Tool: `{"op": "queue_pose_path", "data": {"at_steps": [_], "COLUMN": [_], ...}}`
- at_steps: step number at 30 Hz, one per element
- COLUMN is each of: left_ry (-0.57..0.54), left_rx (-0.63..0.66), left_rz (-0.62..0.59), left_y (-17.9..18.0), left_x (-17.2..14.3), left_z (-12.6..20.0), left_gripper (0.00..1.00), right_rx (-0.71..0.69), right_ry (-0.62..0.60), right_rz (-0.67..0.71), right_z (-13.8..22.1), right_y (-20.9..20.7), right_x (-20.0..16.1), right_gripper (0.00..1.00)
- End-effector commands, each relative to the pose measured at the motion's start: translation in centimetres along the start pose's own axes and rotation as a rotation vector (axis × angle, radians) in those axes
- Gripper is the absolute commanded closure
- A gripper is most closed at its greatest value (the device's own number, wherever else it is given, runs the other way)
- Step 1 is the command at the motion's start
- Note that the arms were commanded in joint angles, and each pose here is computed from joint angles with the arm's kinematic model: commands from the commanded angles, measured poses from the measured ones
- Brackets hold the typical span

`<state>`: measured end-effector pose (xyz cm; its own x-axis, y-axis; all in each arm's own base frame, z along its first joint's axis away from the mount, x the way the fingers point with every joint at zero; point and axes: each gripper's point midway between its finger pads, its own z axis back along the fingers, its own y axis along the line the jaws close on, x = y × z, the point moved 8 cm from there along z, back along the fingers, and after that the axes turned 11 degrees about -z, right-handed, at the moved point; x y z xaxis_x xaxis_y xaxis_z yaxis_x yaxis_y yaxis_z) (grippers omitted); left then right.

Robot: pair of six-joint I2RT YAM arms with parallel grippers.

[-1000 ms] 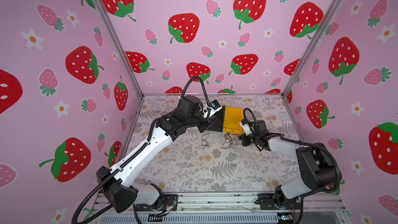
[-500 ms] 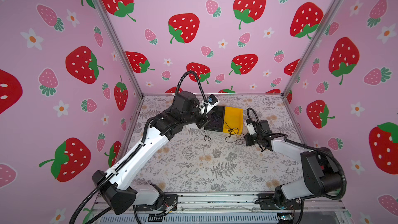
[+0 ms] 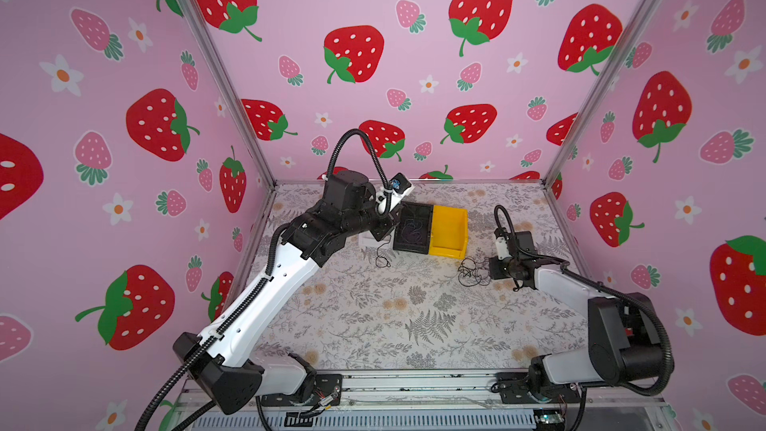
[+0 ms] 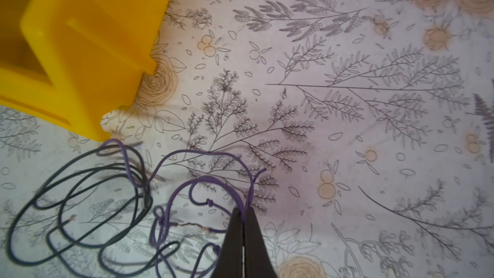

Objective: Untangle and sort cables by color
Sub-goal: Untie the cable, then place the cable into the container.

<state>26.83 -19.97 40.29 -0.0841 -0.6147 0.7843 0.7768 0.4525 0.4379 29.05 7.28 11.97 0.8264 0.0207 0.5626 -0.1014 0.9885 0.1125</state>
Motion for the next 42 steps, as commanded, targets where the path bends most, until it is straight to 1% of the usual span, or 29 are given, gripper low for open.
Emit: {"op": "queue_pose_path", "data": {"at_steps": [1, 7, 12, 13, 15, 16, 17, 20, 25, 29, 31, 33, 36, 38, 42], "left_ry": [-0.041, -0.008, 0.066, 0.075, 0.091, 0.095, 0.097, 0.102, 0.098, 0.107, 0.109, 0.099, 0.087, 0.056, 0.059], "left_rx": [-0.006, 0.001, 0.079, 0.094, 0.125, 0.139, 0.153, 0.192, 0.241, 0.283, 0.290, 0.285, 0.270, 0.240, 0.244], "left_rz": [0.000, 0.011, 0.015, 0.016, 0.019, 0.022, 0.023, 0.038, 0.074, 0.095, 0.105, 0.133, 0.158, 0.174, 0.181], "left_y": [0.1, 0.2, 1.5, 1.8, 2.6, 2.9, 3.4, 4.9, 7.7, 10.1, 11.2, 12.1, 12.6, 12.6, 13.1], "left_x": [0.9, 0.4, 0.1, 0.2, 0.3, 0.3, 0.4, 0.5, -0.4, -1.4, -2.1, -2.4, -2.5, -2.3, -2.8], "left_z": [1.3, 0.6, -0.2, -0.4, -0.9, -1.1, -1.3, -1.7, -2.3, -2.7, -3.4, -4.0, -5.2, -5.9, -7.3], "left_gripper": [1.00, 1.00, 1.00, 1.00, 1.00, 1.00, 1.00, 1.00, 1.00, 1.00, 1.00, 1.00, 1.00, 1.00, 1.00], "right_rx": [-0.020, -0.036, -0.017, -0.016, -0.010, -0.008, -0.005, 0.000, -0.005, 0.001, 0.004, 0.009, 0.013, 0.013, 0.011], "right_ry": [0.004, 0.002, -0.002, -0.001, 0.003, 0.003, 0.000, -0.019, -0.057, -0.072, -0.077, -0.085, -0.083, -0.079, -0.077], "right_rz": [0.009, 0.020, 0.020, 0.021, 0.020, 0.020, 0.020, 0.024, 0.018, 0.017, 0.016, 0.014, 0.014, 0.016, 0.019], "right_z": [0.7, 1.0, 1.1, 1.0, 0.9, 1.0, 1.0, 1.4, 2.2, 2.7, 2.8, 3.0, 3.0, 2.9, 2.8], "right_y": [-0.4, -0.5, -0.3, -0.3, -0.3, -0.2, -0.2, -0.1, -0.1, 0.0, 0.1, 0.2, 0.3, 0.3, 0.3], "right_x": [0.0, 0.2, 0.3, 0.4, 0.4, 0.4, 0.5, 0.7, 1.5, 2.0, 2.2, 2.5, 2.7, 2.8, 2.8], "right_gripper": [1.00, 1.00, 1.00, 0.98, 0.90, 0.83, 0.74, 0.65, 0.50, 0.49, 0.45, 0.44, 0.44, 0.44, 0.43]}}
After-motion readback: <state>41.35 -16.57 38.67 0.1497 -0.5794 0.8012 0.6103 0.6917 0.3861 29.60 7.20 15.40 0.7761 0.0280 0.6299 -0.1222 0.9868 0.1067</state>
